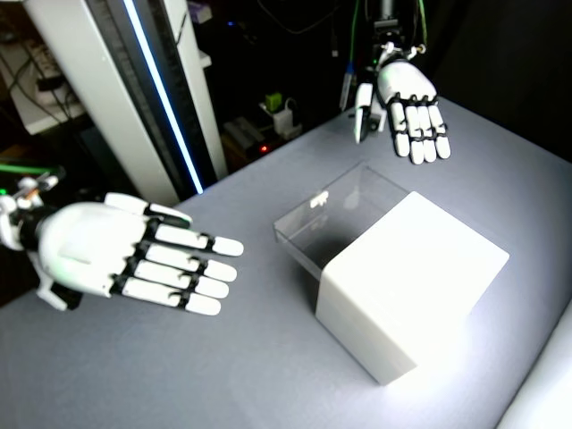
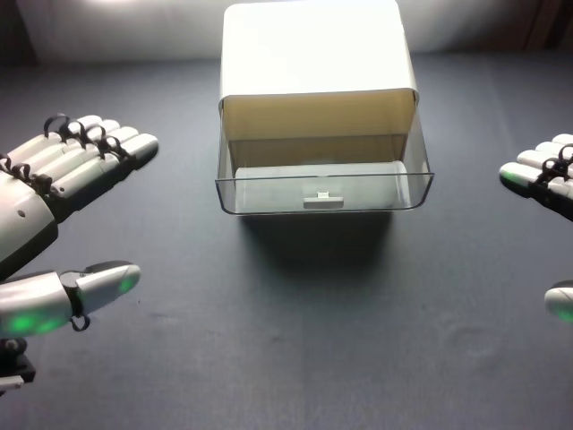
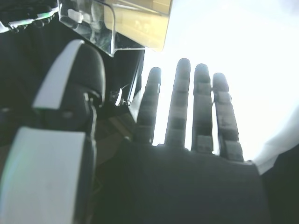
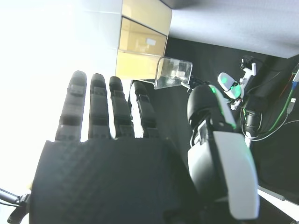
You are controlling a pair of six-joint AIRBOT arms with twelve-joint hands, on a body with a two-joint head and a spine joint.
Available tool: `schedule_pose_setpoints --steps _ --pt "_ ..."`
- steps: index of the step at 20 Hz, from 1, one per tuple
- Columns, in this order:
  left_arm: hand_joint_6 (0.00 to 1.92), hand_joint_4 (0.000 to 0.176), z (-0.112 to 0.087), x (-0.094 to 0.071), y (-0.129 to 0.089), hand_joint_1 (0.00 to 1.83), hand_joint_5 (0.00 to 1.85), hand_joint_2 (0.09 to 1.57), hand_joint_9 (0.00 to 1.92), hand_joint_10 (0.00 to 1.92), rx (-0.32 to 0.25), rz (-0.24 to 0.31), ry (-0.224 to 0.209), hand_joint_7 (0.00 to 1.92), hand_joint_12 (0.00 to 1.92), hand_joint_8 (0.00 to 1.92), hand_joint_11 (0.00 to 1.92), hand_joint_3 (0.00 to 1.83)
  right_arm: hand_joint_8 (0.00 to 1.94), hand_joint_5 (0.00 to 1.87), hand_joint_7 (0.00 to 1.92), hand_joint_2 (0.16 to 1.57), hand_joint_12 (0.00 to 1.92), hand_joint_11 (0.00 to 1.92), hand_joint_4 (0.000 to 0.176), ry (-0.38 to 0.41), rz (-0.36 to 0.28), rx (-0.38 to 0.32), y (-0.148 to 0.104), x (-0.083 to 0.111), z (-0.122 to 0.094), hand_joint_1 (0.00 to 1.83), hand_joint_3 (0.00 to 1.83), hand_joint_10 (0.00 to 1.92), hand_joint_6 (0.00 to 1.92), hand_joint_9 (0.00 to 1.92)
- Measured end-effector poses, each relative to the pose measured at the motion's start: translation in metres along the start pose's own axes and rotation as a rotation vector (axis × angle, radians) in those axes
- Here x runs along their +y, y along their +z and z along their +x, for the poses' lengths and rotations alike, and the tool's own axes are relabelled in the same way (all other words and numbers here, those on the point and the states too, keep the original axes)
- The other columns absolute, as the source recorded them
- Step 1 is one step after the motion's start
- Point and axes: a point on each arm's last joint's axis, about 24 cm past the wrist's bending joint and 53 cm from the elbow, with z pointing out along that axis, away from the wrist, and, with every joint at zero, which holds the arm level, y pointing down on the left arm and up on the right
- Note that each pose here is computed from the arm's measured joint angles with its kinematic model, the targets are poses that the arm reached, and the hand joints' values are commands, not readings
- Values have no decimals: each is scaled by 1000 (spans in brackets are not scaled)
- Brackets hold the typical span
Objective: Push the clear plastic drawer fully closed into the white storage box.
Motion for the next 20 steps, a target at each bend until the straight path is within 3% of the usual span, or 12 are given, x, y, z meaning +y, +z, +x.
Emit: schedule_pose_setpoints --steps 9,11,14,17,20 --pt "0 0 -3 0 0 164 0 1314 0 0 -11 1 -2 0 0 0 0 9 10 0 35 1370 19 29 0 45 -13 62 -7 6 21 87 3 17 0 44" --pt "0 0 -4 0 0 165 0 1319 0 0 -16 1 -2 0 0 0 0 10 12 61 99 1376 586 0 0 55 -38 83 -7 13 27 111 0 34 11 128" --pt "0 0 -5 0 0 206 0 1340 0 0 -20 1 -3 0 0 0 0 12 8 105 138 1396 972 0 0 94 -65 107 -7 20 35 120 1 76 16 207" --pt "0 0 -8 1 0 217 0 1361 0 0 -34 -6 -6 0 0 0 0 18 3 98 138 1418 883 0 0 139 -132 133 -2 36 46 78 3 62 6 163" --pt "0 0 -10 2 0 232 0 1366 0 0 -39 -9 -3 0 0 0 0 10 14 121 188 1400 847 0 0 169 -187 144 5 48 53 190 0 76 11 215"
